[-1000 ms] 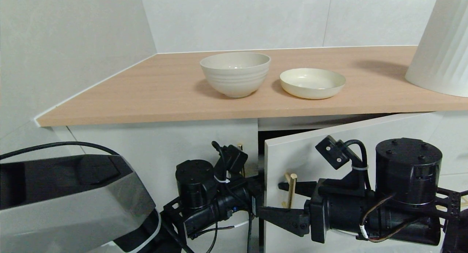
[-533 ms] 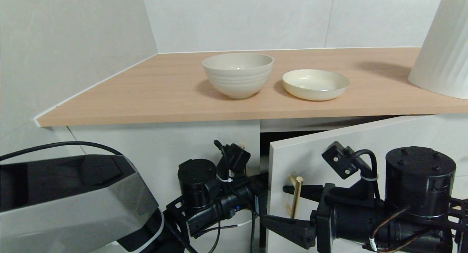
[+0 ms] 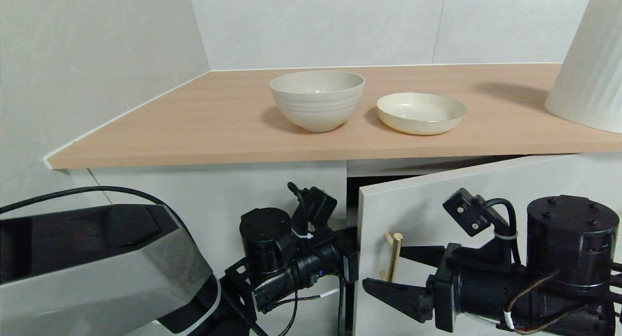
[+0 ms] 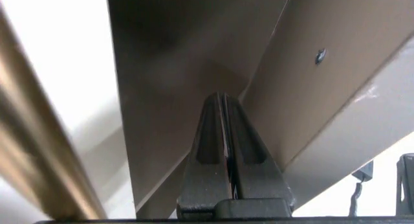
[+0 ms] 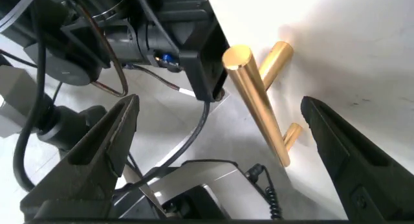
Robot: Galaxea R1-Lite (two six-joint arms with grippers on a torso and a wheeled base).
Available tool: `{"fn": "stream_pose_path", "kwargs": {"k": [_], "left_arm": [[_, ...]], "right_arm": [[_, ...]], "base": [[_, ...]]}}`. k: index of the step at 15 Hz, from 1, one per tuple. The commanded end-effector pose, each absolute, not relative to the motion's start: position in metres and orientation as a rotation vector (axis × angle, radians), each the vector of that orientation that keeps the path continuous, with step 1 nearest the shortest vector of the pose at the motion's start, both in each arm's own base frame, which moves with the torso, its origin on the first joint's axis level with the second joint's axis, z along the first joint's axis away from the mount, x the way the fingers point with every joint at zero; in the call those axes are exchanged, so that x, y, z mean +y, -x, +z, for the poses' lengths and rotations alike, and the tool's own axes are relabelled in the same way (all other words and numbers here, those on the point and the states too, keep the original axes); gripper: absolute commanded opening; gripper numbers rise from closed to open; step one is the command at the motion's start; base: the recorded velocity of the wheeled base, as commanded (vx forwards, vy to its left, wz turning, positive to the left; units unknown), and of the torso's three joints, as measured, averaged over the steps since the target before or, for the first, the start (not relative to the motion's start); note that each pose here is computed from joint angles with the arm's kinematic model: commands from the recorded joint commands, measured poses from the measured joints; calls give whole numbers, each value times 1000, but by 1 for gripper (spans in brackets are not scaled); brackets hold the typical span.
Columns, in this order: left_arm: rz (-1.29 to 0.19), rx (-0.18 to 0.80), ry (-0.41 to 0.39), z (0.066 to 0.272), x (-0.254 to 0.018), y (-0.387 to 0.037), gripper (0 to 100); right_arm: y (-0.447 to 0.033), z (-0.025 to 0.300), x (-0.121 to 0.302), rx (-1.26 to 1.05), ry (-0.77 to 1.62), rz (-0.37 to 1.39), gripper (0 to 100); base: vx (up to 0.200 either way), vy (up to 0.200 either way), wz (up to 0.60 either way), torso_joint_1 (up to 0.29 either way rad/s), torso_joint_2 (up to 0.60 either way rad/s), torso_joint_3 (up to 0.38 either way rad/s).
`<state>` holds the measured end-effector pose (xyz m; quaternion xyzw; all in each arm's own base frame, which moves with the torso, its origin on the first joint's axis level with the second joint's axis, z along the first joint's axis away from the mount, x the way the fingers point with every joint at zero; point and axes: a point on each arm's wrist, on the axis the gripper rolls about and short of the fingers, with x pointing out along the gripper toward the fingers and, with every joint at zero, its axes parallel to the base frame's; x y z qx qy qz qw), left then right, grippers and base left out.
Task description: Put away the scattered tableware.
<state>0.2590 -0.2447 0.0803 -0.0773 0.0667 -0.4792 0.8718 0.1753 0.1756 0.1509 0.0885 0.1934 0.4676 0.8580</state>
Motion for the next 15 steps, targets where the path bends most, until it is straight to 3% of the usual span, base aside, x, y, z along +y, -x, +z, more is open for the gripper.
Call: {"fn": "stream_pose_path", "kwargs": {"k": [1,7,13,15], "left_arm": [[-1015,118,167,86,-249,-259,0],[-1023,123,165,99,-248,-255,0],[-1039,180,150,96,-253,-249,0],[-1039,180,150,97,-253,-249,0]], "right_arm": [[-171,158,162,368,-178,957,100],[-133,149,123,477,-122,926,100],[-112,151,122,537,-90,997,100],[-111,150,121,540,-90,997,100]], "base": [[0,0,0,0,0,0],[0,0,0,0,0,0],[0,0,0,0,0,0],[-200,0,0,-2,2,7]]}}
